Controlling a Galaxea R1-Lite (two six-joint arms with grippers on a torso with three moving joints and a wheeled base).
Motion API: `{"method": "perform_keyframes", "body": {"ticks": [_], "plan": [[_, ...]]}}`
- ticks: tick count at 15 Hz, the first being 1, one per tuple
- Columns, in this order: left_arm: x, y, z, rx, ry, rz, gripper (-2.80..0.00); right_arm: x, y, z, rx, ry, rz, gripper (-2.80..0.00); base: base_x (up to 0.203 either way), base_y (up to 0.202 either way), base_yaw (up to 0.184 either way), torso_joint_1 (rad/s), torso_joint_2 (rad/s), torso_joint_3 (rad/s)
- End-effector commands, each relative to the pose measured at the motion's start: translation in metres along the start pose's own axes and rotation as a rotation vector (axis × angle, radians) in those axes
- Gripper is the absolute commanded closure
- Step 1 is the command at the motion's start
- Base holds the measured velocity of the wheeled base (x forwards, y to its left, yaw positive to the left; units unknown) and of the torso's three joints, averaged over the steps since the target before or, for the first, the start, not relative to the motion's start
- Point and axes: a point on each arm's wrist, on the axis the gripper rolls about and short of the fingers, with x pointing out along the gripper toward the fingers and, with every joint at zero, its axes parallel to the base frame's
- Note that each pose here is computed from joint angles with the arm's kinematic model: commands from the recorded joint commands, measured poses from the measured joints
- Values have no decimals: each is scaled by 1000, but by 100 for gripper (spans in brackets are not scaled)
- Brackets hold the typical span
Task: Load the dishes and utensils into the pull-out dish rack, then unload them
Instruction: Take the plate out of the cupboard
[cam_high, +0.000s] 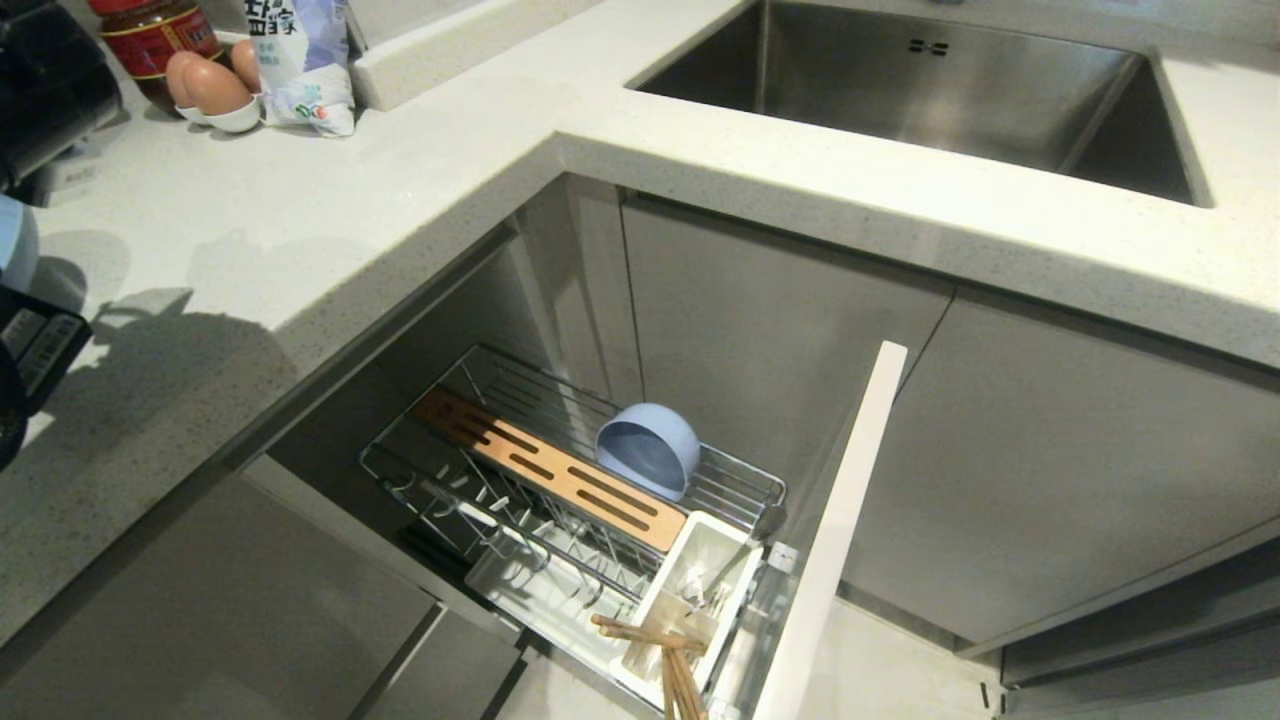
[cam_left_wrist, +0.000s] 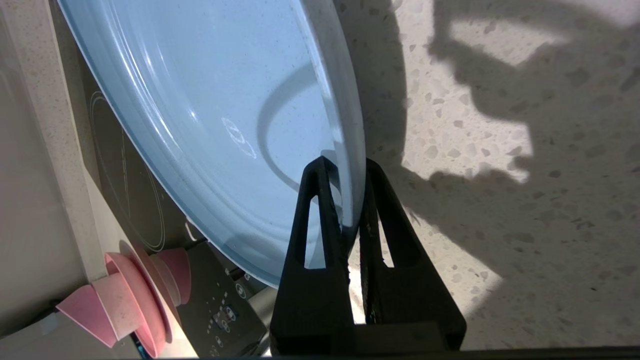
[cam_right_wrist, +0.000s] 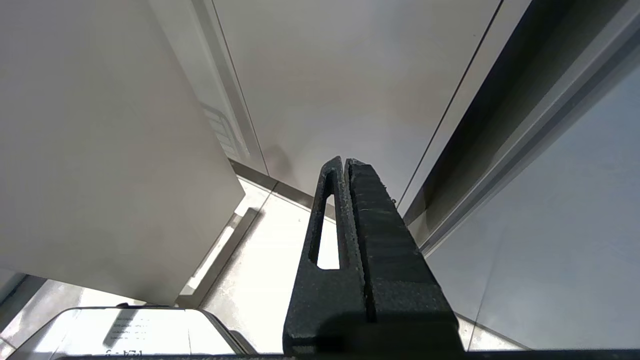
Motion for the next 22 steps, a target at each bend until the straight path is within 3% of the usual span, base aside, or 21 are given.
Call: {"method": "perform_keyframes", "body": {"ticks": [1,3,4,9,12,15,18,19,20,22], "plan": [[0,0,-1,3,1,5,0,0,0,0,0,0,0,0,0,0,0,0,0,0],[-1,2,-2,-1,-1,4,0,0,0,0,0,0,0,0,0,0,0,0,0,0],[-2,3,-3,0,-1,4,-280,0,0,0,0,0,0,0,0,0,0,0,0,0],[-5,6,-5,-17,-16,-1,-280,0,0,0,0,0,0,0,0,0,0,0,0,0],[-13,11,-5,-81,-85,-25,-280,0,0,0,0,0,0,0,0,0,0,0,0,0],[-32,21,3,-277,-271,-113,-280,0,0,0,0,0,0,0,0,0,0,0,0,0],[-56,41,11,-521,-481,-281,-280,0,0,0,0,0,0,0,0,0,0,0,0,0],[-64,49,12,-611,-552,-354,0,0,0,0,0,0,0,0,0,0,0,0,0,0],[-70,56,11,-700,-593,-439,0,0,0,0,0,0,0,0,0,0,0,0,0,0],[-76,58,9,-820,-608,-598,0,0,0,0,0,0,0,0,0,0,0,0,0,0]]}}
